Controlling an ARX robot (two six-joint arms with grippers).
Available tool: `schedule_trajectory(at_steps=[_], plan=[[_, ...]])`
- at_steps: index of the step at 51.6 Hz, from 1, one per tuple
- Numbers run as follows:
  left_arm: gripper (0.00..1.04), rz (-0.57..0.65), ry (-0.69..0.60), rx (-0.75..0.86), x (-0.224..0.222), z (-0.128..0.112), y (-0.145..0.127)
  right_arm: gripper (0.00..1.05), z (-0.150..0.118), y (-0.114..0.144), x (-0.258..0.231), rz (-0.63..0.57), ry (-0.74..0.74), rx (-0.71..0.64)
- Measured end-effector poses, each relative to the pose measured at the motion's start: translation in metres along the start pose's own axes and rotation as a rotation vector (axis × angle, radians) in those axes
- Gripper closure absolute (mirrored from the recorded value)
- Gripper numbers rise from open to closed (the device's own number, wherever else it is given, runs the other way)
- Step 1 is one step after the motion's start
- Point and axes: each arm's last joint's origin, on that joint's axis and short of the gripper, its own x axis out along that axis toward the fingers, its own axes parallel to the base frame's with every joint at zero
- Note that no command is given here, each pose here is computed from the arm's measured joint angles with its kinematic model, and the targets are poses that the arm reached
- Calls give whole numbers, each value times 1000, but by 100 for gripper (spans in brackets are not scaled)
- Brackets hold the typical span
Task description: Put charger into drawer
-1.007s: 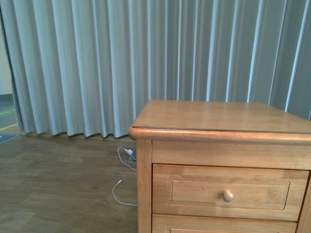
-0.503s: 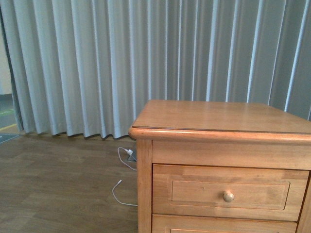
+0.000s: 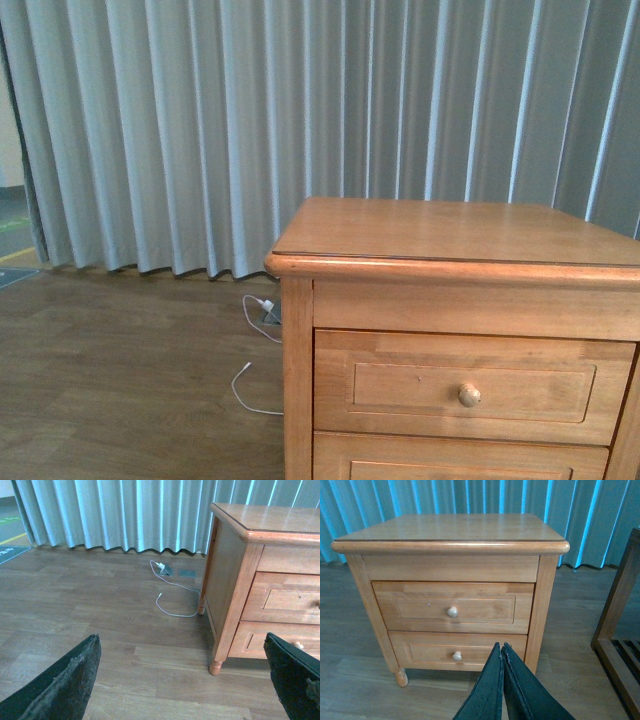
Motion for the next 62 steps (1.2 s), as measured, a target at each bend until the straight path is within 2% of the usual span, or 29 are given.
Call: schedule_trajectory(at_steps=[19,29,43,62], plan=[[6,0,0,0,0,0,0,101,0,0,0,0,0,-2],[6,0,0,0,0,0,0,57,0,0,0,0,0,-1],[6,0,0,0,0,0,0,7,0,0,0,0,0,-1],[6,0,0,0,0,0,0,8,0,0,0,0,0,-1]])
